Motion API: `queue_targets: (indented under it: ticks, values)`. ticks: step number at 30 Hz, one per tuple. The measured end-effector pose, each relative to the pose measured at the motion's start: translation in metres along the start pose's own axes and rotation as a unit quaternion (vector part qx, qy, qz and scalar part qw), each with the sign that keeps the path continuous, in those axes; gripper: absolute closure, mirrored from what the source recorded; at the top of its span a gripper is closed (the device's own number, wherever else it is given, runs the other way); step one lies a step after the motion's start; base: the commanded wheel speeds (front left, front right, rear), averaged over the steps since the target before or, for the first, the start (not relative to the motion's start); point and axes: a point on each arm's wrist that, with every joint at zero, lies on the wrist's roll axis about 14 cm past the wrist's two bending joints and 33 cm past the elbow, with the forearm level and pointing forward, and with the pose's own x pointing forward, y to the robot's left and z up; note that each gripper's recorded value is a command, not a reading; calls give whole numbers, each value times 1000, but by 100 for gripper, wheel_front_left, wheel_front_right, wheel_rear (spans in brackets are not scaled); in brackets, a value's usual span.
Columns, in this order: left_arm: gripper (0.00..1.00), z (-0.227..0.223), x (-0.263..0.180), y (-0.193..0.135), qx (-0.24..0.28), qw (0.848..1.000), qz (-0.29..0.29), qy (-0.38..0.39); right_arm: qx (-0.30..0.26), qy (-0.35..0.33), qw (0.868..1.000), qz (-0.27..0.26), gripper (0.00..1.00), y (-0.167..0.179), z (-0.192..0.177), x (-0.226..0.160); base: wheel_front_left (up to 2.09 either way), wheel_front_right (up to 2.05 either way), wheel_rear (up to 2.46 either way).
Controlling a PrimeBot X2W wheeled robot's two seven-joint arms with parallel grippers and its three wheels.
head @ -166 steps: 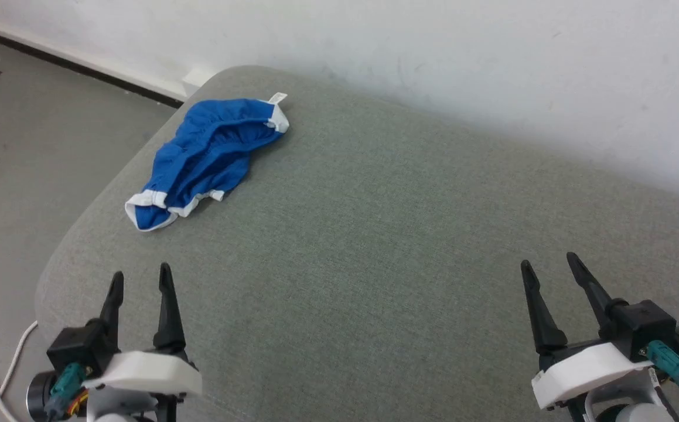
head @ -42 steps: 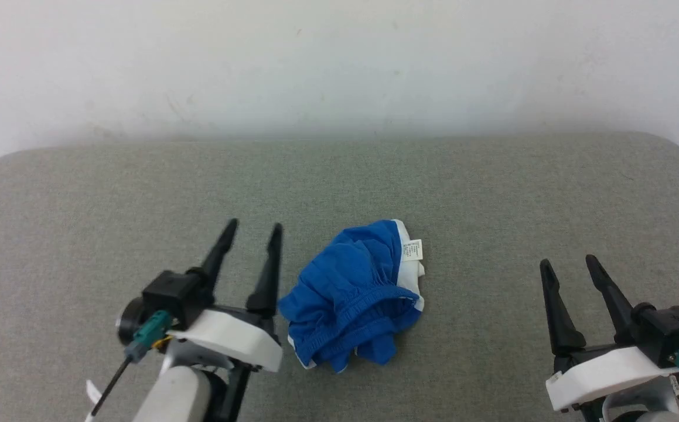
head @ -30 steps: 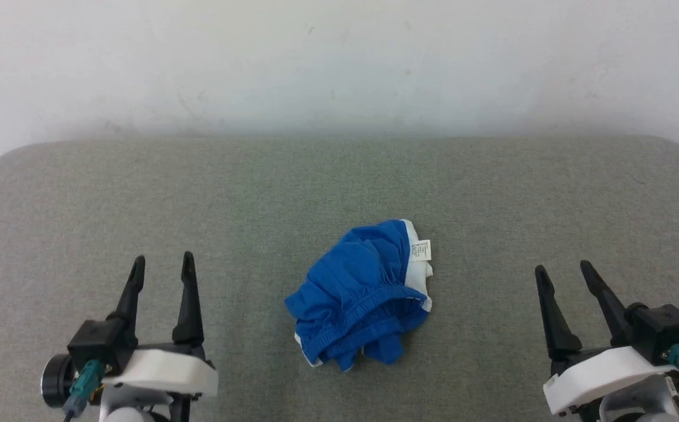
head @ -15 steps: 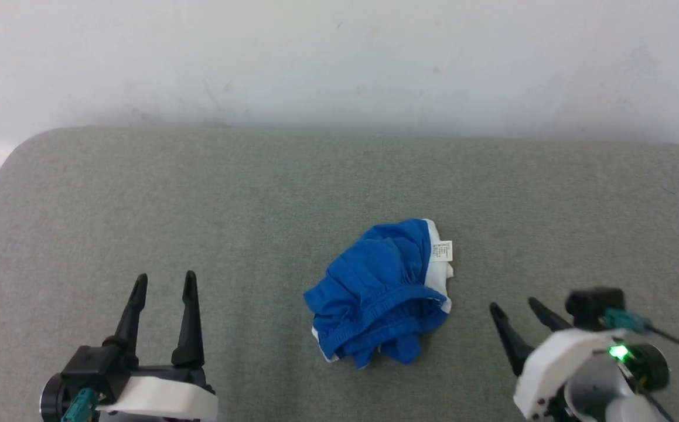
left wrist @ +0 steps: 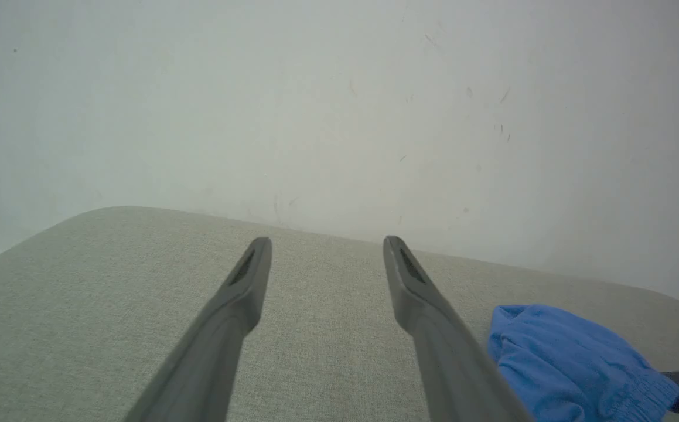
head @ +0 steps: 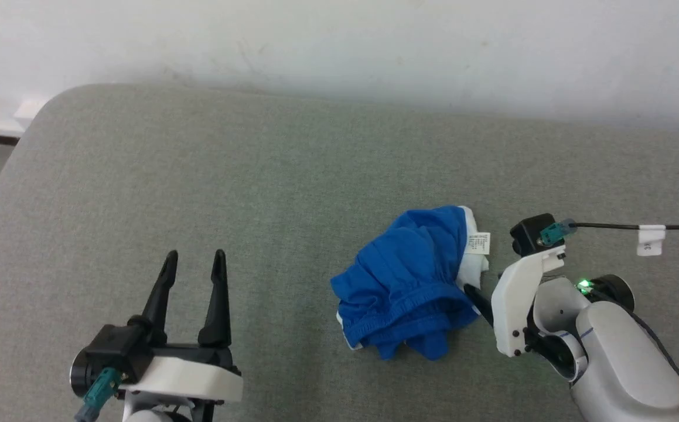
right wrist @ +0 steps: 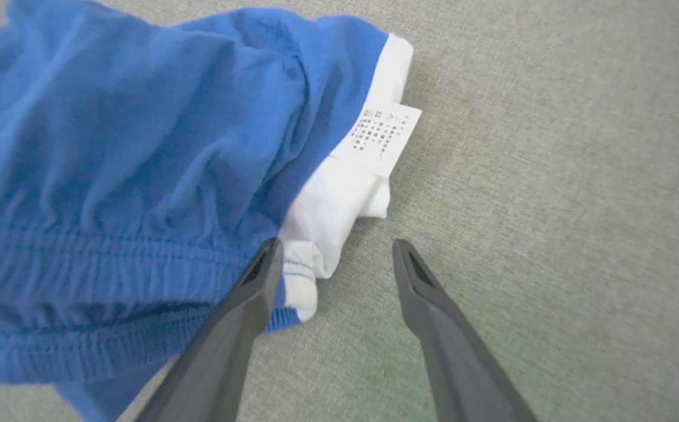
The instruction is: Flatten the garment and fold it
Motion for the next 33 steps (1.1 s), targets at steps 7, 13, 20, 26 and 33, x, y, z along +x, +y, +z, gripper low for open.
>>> queue_targets:
  ticks: [7,13,20,26,33]
  values:
    - [0,-6,1,8,-2,1000,15,8,-3,72,997,15,0,2,-25,27,0,0,0]
    - [0,-6,-3,16,2,1000,27,10,0,76,996,40,100,15,-23,29,0,0,0]
    - [0,0,-4,13,2,1000,21,0,8,-64,998,-23,100,-38,37,-2,0,0,0]
    - [0,1,-4,4,0,1000,4,-2,63,-97,984,-139,100,-126,21,-61,0,0,0]
    - [0,0,0,-2,-1,1000,-4,-2,168,-48,953,-246,100,-184,-73,-109,0,0,0]
